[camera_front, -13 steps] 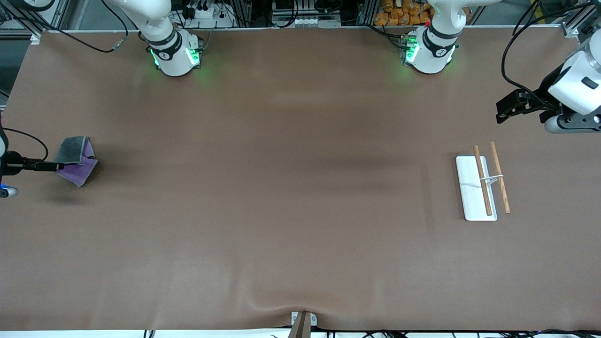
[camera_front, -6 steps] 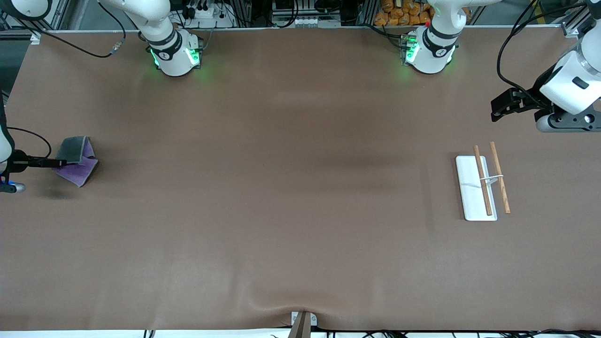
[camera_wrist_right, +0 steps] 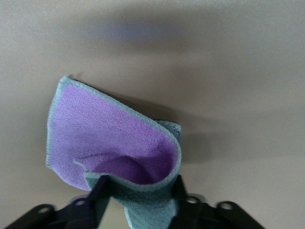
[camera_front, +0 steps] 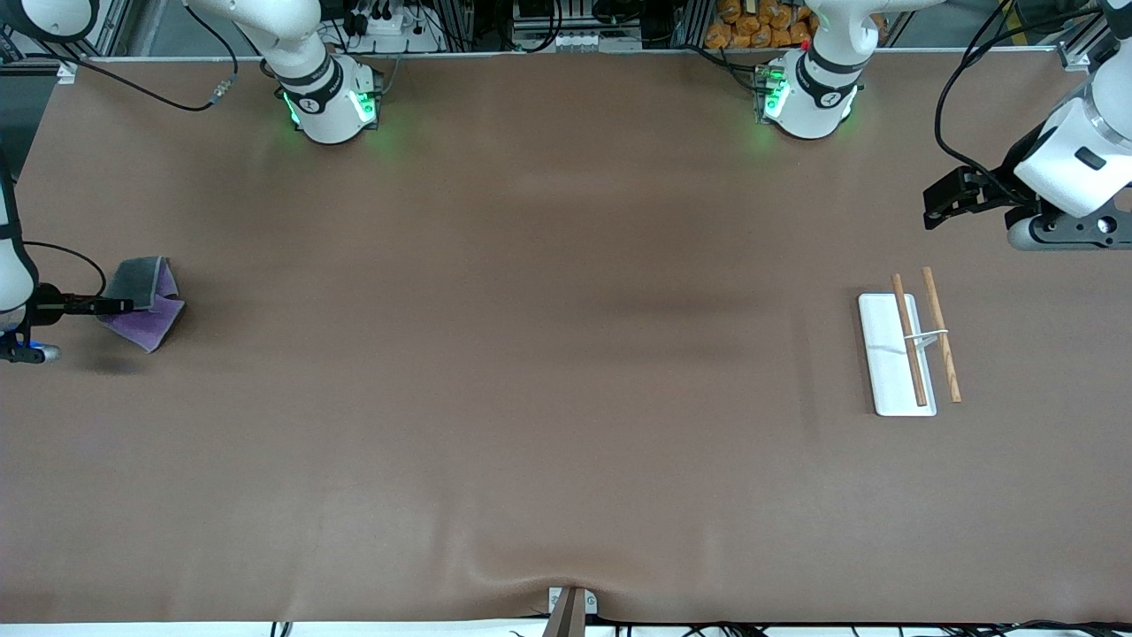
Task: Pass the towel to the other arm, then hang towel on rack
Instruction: 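Close the right gripper on the towel edge and lift it, then carry the towel toward the middle while the left gripper approaches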
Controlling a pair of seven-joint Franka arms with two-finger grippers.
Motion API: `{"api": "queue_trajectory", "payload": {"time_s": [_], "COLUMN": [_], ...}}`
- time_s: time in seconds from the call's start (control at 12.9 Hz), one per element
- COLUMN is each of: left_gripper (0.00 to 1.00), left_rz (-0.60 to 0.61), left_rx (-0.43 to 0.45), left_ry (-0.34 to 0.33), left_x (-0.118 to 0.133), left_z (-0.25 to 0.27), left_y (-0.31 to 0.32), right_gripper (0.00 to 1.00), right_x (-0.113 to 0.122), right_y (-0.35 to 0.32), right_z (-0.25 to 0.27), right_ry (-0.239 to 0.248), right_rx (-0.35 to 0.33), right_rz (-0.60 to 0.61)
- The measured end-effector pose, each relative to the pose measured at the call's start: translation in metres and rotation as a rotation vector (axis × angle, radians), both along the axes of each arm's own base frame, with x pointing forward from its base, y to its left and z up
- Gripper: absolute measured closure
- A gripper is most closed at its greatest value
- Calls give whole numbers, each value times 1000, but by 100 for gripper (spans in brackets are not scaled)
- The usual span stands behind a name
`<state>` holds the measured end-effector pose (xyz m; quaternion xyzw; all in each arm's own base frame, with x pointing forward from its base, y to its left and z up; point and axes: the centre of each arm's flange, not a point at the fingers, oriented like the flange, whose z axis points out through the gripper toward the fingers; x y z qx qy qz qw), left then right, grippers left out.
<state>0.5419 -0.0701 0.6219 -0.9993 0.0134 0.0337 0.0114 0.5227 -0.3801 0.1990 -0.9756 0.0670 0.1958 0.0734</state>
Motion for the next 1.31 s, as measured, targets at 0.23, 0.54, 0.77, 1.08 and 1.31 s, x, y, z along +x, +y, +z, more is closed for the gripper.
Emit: {"api": "queue_trajectory", "payload": {"time_s": [0.23,0.54,0.77,1.08,1.31], "left_gripper": [0,0,0,0,0], "left_rz": [0,0,0,0,0], "left_rx": [0,0,0,0,0], "left_ry": [0,0,-1,-1,-1], "left_x": [0,0,0,0,0], "left_z": [0,0,0,0,0], "left_y": [0,0,0,0,0], "right_gripper": [81,98,98,98,98], "right_x": [0,6,23,60,81], "right_y": [1,6,12,73,155], "right_z": [0,8,49,126,181], "right_ry": [-1,10,63,192,249], "right_rx": [4,18,37,3,-52], "right_rz": [10,28,27,-21,-87]}}
